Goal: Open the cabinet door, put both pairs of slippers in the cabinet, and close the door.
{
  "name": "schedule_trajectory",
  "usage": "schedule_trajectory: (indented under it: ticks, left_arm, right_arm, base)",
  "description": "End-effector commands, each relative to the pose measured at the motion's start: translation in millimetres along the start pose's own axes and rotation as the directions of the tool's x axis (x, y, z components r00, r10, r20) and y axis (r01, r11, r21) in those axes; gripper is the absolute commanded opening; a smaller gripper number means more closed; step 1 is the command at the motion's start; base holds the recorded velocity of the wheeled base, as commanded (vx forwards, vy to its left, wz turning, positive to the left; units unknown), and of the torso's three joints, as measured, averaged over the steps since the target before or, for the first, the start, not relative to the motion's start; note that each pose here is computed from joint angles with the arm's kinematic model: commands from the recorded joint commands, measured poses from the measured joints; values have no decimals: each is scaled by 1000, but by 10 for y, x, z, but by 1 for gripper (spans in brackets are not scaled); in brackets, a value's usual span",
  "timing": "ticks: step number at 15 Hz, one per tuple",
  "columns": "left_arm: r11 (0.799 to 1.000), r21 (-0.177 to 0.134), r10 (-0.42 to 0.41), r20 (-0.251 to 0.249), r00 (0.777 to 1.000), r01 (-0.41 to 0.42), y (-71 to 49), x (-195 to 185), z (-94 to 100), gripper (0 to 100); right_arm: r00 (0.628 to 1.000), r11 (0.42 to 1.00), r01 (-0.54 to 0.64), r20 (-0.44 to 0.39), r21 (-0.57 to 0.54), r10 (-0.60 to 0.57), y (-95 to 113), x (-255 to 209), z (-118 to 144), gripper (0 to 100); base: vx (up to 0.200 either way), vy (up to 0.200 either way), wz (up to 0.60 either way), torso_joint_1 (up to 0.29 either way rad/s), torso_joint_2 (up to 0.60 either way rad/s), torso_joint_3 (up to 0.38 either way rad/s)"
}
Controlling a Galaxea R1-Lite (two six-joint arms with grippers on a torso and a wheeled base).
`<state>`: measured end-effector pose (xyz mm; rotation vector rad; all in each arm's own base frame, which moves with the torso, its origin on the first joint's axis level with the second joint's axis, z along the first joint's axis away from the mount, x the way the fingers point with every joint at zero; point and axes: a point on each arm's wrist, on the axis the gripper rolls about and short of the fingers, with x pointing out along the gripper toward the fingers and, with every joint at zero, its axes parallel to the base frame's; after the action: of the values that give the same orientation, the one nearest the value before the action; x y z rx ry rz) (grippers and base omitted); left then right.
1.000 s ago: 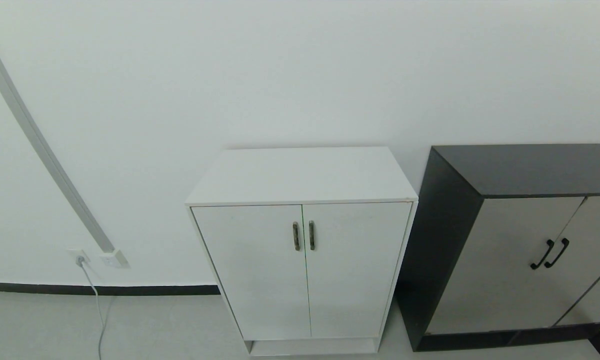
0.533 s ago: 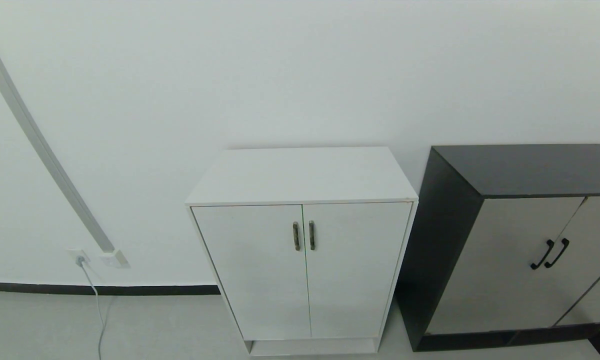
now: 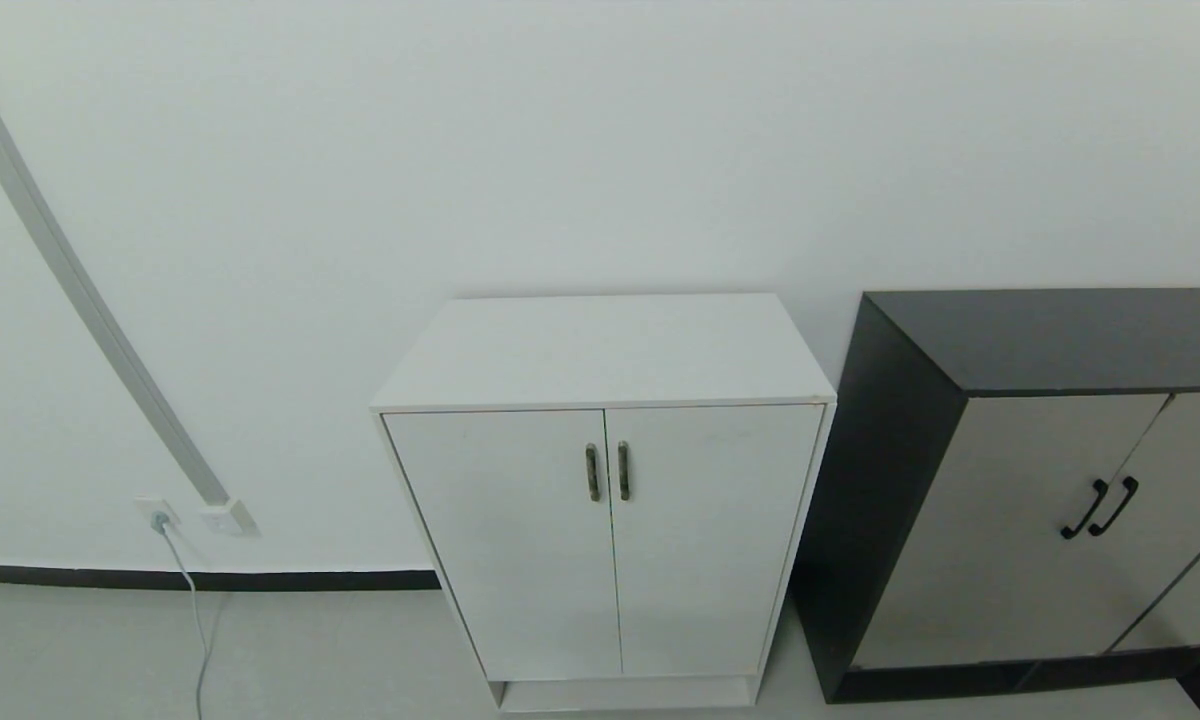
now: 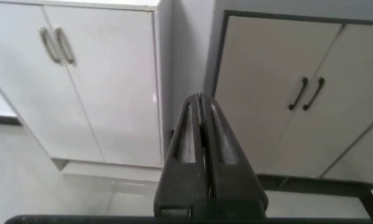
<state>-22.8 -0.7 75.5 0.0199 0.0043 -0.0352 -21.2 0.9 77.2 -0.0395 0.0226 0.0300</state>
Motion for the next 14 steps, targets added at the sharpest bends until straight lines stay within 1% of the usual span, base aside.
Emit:
schedule_trajectory:
  ticks: [1,4,6,7,9,14]
  left_arm:
    - [1000,0,0,0,1000,0,0,0,0,0]
    - [1000,0,0,0,1000,0,0,0,0,0]
    - [1000,0,0,0,1000,0,0,0,0,0]
    - [1000,0,1,0,1000,-1,0,0,0,0]
    - [1000,0,1,0,1000,-1,0,0,0,0]
    - [1000,0,1,0,1000,-1,0,0,0,0]
  right_arm:
    - [1000,1000,19,6,11,-19,-3,-5,-4,0]
    - [1000,1000,6,21,-10,-6,0,-17,-8,0]
    - [998,998,-61,18,-20,62,13,-15,-19,0]
    - [998,998,-61,18,-17,62,13,-15,-19,0]
    - [999,998,-50,17,37,50,11,-14,-21,0]
    - [999,998,-47,17,33,46,10,-14,-21,0]
  base:
    - [0,0,0,0,0,0]
    - [0,0,0,0,0,0]
    - [0,0,0,0,0,0]
    - [0,0,0,0,0,0]
    - [0,0,0,0,0,0]
    - [0,0,0,0,0,0]
